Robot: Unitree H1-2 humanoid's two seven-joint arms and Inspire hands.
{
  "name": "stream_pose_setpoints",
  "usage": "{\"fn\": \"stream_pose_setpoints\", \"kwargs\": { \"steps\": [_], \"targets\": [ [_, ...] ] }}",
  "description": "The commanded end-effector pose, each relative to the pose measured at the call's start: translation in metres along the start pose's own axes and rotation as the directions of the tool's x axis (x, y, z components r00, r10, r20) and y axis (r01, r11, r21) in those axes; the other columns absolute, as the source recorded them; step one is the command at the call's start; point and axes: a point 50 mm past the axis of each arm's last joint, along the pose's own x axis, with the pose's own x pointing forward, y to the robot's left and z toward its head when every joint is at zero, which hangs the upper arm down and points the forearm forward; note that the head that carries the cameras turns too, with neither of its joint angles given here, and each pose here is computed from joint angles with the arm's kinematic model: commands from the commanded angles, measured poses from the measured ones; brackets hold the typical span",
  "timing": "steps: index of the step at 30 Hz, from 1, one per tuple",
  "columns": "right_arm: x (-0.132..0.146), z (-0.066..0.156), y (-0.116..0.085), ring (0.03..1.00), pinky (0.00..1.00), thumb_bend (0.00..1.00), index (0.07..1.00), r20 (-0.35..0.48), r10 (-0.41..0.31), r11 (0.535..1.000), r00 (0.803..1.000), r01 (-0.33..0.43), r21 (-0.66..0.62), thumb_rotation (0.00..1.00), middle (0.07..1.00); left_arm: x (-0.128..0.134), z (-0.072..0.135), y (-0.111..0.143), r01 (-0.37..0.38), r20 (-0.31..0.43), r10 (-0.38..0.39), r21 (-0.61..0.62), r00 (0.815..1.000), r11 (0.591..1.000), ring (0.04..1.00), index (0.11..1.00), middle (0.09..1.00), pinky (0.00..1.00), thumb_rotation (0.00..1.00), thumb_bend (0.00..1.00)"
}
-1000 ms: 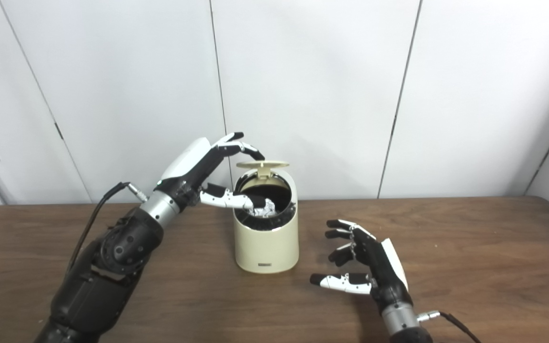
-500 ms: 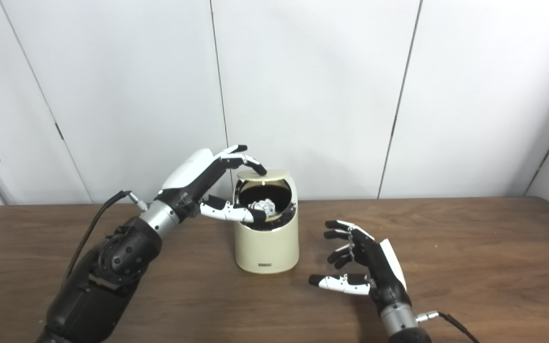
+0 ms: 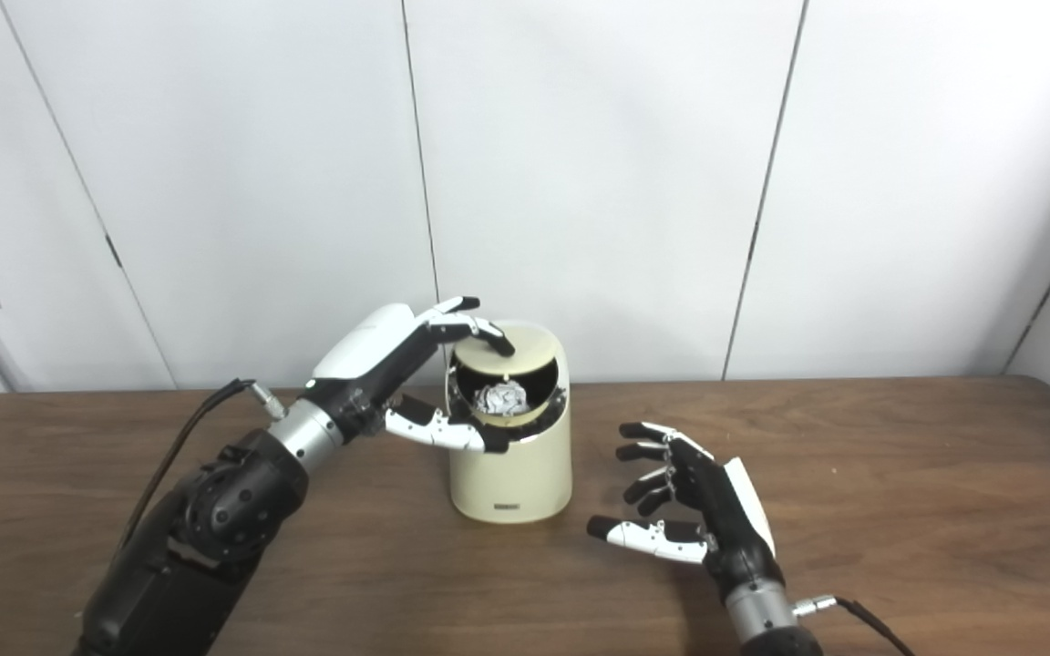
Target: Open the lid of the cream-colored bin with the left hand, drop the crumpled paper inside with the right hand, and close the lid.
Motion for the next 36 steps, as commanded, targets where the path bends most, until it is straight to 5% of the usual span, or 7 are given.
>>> {"fn": "stream_pose_setpoints", "kwargs": {
  "steps": [1,8,19,28,36],
  "targets": [
    [0.011,0.020,-0.001,0.509,0.41,0.72,0.733,0.082,-0.019,1.000,0.996,0.019,0.003,0.24,0.678,0.006,0.009,0.018,-0.046,0.062,0.042,0.050,0.997,0.998,0.960,0.746,0.780,0.81,0.49,1.00],
    [0.011,0.021,0.000,0.520,0.41,0.72,0.736,0.080,-0.019,1.000,0.997,0.019,0.004,0.25,0.684,0.003,0.010,0.015,-0.036,0.080,0.028,0.100,0.996,0.994,0.945,0.738,0.753,0.79,0.45,1.00],
    [0.011,0.023,0.000,0.521,0.43,0.71,0.733,0.072,-0.024,1.000,0.997,0.024,-0.001,0.23,0.683,-0.001,0.015,0.009,-0.016,0.103,-0.012,0.264,0.995,0.964,0.934,0.738,0.749,0.93,0.42,0.97],
    [0.011,0.025,0.001,0.514,0.42,0.71,0.728,0.072,-0.021,1.000,0.997,0.021,0.001,0.23,0.682,0.000,0.011,0.001,0.079,0.043,-0.117,0.517,0.992,0.853,0.941,0.758,0.769,1.00,0.39,0.96],
    [0.010,0.027,0.000,0.508,0.40,0.70,0.730,0.079,-0.020,1.000,0.997,0.020,-0.002,0.23,0.681,0.001,0.005,-0.009,0.139,0.007,-0.171,0.554,0.985,0.821,0.931,0.746,0.750,1.00,0.39,0.99]
  ]
}}
